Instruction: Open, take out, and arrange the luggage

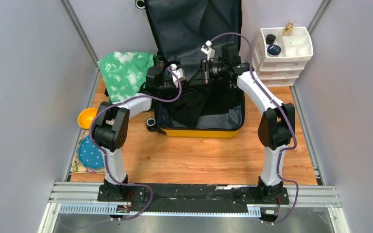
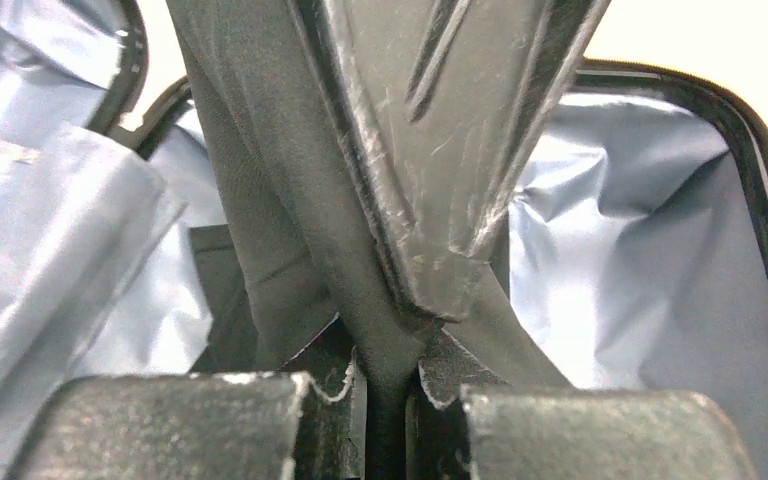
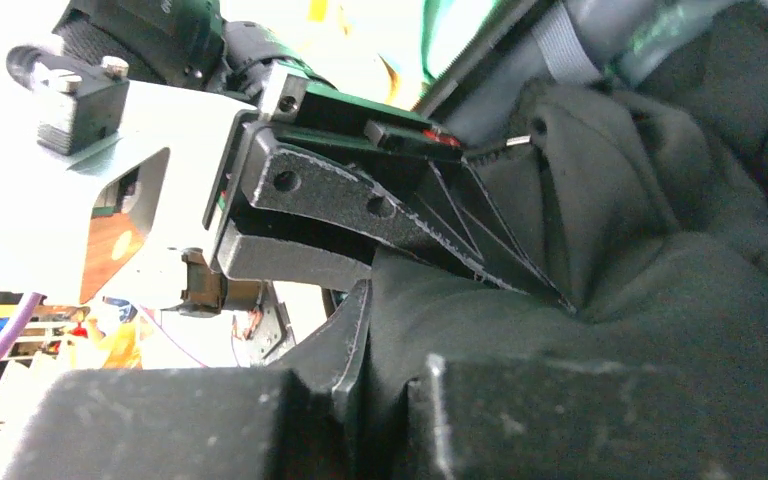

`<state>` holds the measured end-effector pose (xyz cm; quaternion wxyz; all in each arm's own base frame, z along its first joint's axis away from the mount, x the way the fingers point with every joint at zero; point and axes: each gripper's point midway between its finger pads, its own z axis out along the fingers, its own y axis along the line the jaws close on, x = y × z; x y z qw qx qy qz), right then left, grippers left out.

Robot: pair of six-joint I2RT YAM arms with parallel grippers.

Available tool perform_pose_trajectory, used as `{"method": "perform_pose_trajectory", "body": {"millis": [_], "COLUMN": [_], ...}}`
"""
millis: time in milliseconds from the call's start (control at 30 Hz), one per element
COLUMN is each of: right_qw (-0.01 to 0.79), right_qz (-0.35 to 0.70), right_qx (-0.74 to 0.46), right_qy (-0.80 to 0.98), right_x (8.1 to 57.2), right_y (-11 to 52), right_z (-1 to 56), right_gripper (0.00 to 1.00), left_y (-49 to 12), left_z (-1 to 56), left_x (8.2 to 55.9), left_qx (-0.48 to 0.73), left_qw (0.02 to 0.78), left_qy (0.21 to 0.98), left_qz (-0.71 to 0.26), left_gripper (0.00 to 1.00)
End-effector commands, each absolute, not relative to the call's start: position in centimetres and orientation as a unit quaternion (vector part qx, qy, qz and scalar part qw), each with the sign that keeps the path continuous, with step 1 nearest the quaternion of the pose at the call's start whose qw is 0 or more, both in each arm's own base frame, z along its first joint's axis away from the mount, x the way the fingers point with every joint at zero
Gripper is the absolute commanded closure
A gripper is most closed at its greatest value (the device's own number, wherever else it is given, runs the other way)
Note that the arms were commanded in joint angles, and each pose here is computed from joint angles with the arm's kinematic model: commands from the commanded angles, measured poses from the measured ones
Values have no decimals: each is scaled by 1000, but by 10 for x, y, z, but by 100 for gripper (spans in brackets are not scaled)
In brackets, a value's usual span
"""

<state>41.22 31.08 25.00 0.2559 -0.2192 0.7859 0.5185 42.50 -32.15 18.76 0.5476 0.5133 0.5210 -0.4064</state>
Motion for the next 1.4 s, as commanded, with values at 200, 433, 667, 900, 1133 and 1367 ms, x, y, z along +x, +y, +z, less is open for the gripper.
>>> {"method": "perform_pose_trajectory", "body": {"millis": [200, 433, 667, 900, 1133, 1367], "right_qw": [504, 572, 557, 545, 534, 528], "right_qz": [499, 447, 438, 437, 425, 399], "right_qx": [-239, -196, -198, -189, -187, -182], "right_qy": [663, 659, 677, 690, 707, 727], "right_x": [440, 465, 463, 468, 473, 479], "right_y": [251, 206, 204, 206, 205, 199], "right_z": [445, 467, 442, 429, 414, 397], "right_gripper": [7, 5, 4, 3, 3, 3], "left_y": [-277, -228, -143, -70, -12, 21], "left_z": [299, 372, 399, 366, 313, 270], "left_x": [438, 453, 482, 512, 575, 631], "left_qx": [405, 322, 217, 128, 78, 94], "left_qw": [587, 618, 647, 634, 606, 580], "left_qy": [591, 643, 713, 762, 790, 800], "left_qz": [-378, -319, -164, -24, 52, 122], "left_gripper": [100, 100, 100, 100, 100, 100]}}
